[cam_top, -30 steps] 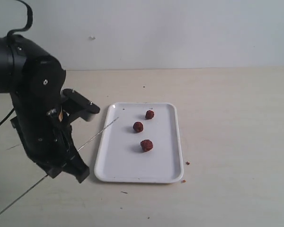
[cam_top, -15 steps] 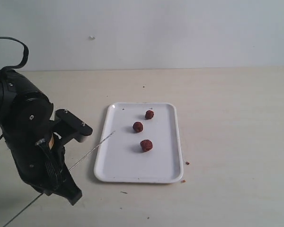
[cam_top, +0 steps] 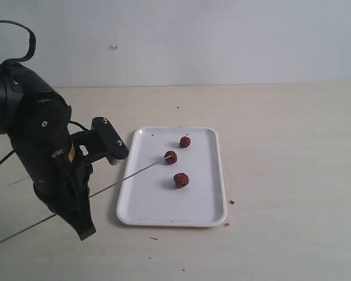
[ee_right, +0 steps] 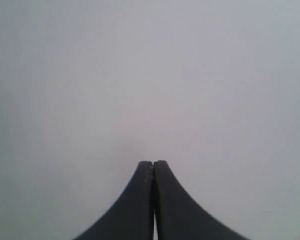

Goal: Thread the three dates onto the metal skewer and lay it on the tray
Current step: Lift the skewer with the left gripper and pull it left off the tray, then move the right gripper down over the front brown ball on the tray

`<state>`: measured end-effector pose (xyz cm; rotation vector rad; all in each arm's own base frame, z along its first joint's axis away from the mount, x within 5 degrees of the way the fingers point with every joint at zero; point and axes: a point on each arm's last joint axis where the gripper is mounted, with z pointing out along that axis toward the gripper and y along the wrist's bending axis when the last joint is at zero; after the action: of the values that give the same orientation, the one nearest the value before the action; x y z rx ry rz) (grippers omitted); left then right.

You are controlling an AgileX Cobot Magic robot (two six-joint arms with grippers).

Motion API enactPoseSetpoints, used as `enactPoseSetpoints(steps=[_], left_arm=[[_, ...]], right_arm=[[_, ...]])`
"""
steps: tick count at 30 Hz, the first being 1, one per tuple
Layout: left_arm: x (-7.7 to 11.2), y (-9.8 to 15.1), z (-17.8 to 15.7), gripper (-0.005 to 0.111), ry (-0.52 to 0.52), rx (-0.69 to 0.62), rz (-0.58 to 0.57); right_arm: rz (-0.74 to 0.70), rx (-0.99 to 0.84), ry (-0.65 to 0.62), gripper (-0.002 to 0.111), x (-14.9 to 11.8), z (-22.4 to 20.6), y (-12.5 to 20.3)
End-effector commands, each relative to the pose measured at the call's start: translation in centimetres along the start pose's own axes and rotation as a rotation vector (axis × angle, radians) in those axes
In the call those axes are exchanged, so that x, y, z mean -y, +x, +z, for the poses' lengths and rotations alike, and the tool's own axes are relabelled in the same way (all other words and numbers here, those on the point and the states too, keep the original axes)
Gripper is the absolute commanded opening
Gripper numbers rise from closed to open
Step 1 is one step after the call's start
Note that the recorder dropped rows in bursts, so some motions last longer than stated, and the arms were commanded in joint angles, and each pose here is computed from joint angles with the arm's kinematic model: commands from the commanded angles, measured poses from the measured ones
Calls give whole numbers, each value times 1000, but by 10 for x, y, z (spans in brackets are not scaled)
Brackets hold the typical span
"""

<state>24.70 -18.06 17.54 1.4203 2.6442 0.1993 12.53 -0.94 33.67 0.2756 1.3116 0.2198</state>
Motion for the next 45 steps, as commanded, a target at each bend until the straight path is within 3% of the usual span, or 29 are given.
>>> enactPoseSetpoints(steps=[1,6,10,18,20,24,29,33,38,45], left_arm=[[-7,1,-6,0,-69,-20,67],[-8,1,-5,0,-77,-28,113],[-10,1,-6,0,-99,-33,137],[-12,6,-6,0,-121,-89,157],[-12,7,-6,0,-121,-101,157],[-13,8,-6,0,-126,-108,162],[-14,12,-7,0,-130,-157,167],[-14,16,-8,0,-126,-198,165],[-14,16,-7,0,-127,-193,161],[-21,33,4,0,-103,-254,126]], right_arm=[[-147,-414,94,0,11,111,38],[-327,-850,105,0,14,187,105],[-443,-985,19,0,0,223,148],[-597,-1251,-102,0,-38,265,198],[-578,-1344,-157,0,-42,266,209],[-544,-1471,-397,0,-53,263,229],[-429,-1559,-584,0,-66,251,235],[-398,-1577,-587,0,-67,249,234],[-291,-1621,-460,0,-70,247,237],[-408,-1644,-380,0,-107,231,250]])
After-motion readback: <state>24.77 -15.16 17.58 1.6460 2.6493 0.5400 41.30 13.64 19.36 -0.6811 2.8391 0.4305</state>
